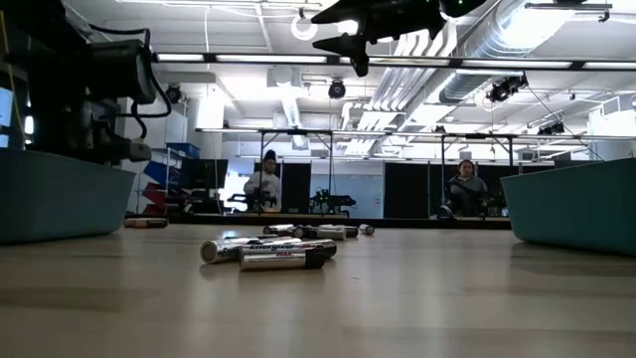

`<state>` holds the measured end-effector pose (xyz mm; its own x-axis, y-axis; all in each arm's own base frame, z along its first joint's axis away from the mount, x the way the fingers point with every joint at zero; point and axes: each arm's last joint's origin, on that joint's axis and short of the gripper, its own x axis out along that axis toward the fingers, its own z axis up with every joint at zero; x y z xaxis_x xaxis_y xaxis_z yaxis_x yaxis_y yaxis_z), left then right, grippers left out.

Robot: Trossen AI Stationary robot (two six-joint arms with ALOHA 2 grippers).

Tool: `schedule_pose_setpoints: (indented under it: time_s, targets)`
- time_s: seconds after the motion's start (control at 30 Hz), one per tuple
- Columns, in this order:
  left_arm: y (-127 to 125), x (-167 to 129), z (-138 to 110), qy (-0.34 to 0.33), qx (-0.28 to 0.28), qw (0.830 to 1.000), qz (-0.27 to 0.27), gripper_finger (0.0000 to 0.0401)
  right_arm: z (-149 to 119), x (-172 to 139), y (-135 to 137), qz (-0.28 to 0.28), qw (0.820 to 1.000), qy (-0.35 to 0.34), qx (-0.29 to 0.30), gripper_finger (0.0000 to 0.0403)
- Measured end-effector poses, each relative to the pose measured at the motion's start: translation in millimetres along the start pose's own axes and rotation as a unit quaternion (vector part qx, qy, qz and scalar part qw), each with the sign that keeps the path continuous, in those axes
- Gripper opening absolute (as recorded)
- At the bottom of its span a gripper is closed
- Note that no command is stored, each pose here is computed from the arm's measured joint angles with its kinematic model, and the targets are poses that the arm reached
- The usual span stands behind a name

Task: Sort batteries
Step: Put the silver battery into the blue bin

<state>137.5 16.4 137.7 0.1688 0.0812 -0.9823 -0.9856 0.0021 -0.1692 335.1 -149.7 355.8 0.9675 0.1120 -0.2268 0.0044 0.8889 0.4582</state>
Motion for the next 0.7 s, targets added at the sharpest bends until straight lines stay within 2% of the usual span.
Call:
schedule_pose_setpoints:
  time_s: [0.2, 0.3, 0.5, 0.6, 0.7]
  targets:
    - [1.1, 1.3, 1.4, 0.0, 0.0, 1.0, 0.001, 0.0047, 0.1, 0.0, 0.0, 0.0, 1.0, 0.0, 0.009, 0.0194]
    - [1.3, 1.5, 1.4, -0.001, 0.004, 1.0, 0.002, 0.0064, 0.1, 0.0, 0.0, 0.0, 1.0, 0.0, 0.011, 0.0194]
    - [1.2, -1.2, 1.6, -0.003, 0.012, 1.0, -0.012, 0.0145, 0.1, 0.0, 0.0, 0.0, 1.0, 0.0, 0.013, 0.0194]
    - [1.5, -6.3, 1.6, 0.0, 0.015, 1.0, -0.024, 0.0185, -0.5, -1.8, -3.5, -0.007, 0.999, 0.005, 0.034, 0.0194]
    - [-3.5, -18.5, 2.2, 0.008, 0.023, 0.998, -0.054, 0.0208, -5.5, -5.6, -11.1, -0.027, 0.996, 0.031, 0.073, 0.0194]
